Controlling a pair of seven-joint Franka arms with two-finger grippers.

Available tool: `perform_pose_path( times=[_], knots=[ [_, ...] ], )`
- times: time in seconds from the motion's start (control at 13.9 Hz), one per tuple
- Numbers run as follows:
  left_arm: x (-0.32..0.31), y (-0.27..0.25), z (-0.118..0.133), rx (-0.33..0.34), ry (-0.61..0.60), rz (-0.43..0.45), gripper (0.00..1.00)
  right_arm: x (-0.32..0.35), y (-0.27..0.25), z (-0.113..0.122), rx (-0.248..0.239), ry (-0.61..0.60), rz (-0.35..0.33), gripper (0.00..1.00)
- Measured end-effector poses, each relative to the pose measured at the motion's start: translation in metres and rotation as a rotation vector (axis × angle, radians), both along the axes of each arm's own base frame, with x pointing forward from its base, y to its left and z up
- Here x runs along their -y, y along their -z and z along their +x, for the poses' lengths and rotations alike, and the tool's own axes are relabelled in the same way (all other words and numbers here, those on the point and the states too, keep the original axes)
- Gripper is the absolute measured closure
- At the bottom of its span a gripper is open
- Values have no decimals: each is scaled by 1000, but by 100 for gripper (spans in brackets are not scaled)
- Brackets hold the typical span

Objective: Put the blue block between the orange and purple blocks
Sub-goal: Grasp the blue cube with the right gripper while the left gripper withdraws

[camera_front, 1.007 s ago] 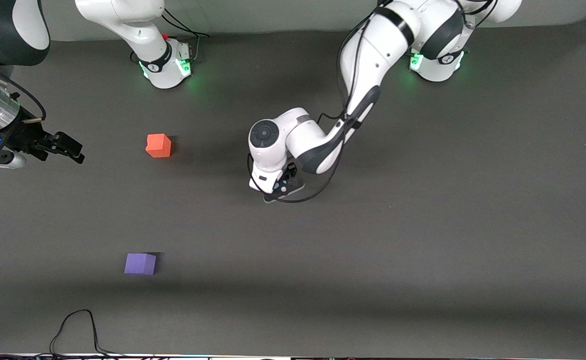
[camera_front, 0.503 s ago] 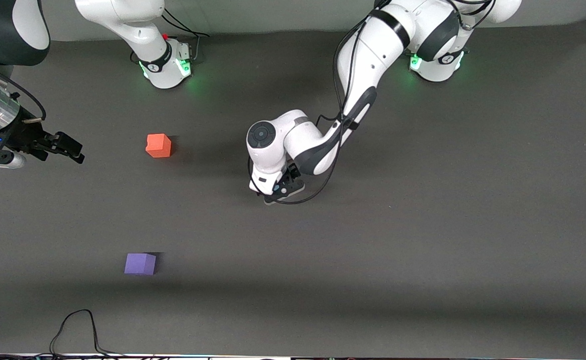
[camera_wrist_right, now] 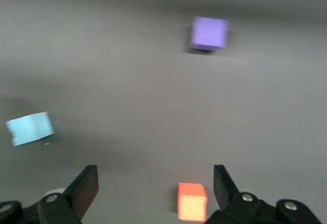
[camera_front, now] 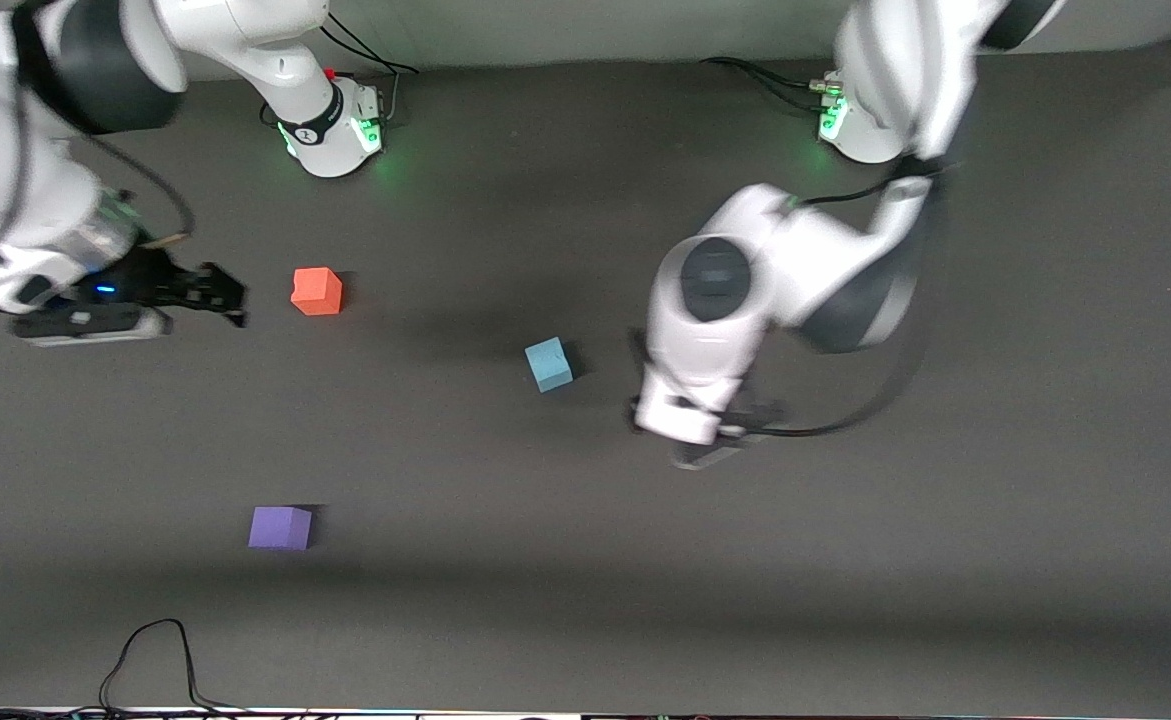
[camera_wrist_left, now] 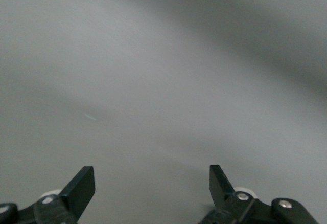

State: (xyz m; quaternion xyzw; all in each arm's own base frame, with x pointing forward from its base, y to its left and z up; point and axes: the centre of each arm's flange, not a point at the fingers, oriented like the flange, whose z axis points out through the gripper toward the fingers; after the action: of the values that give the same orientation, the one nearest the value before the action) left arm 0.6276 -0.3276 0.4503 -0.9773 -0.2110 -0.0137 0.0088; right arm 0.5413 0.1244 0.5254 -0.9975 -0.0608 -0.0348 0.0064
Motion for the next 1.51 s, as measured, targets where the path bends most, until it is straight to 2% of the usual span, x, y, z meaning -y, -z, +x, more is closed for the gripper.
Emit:
perform_pose_path(
  times=[0.29,0.43,0.58,0.93,1.15,1.44,1.51],
  knots=[
    [-171,-39,-9,-28,99,39,0,-150,50,2,-39,-191,50,0],
    [-237,-55,-22,-51,147,48,0,-208,81,-6,-42,-206,61,0],
    [-276,-70,-38,-76,175,59,0,-244,125,-12,-30,-215,36,0],
    [-316,-97,-59,-101,301,68,0,-283,236,-25,4,-189,62,0],
    [-297,-101,-62,-120,343,70,0,-291,292,-49,43,-167,62,0],
    [-294,-107,-62,-115,347,71,0,-292,344,-74,55,-134,51,0],
    [-296,-110,-63,-121,347,71,0,-292,348,-76,60,-128,42,7]
  ],
)
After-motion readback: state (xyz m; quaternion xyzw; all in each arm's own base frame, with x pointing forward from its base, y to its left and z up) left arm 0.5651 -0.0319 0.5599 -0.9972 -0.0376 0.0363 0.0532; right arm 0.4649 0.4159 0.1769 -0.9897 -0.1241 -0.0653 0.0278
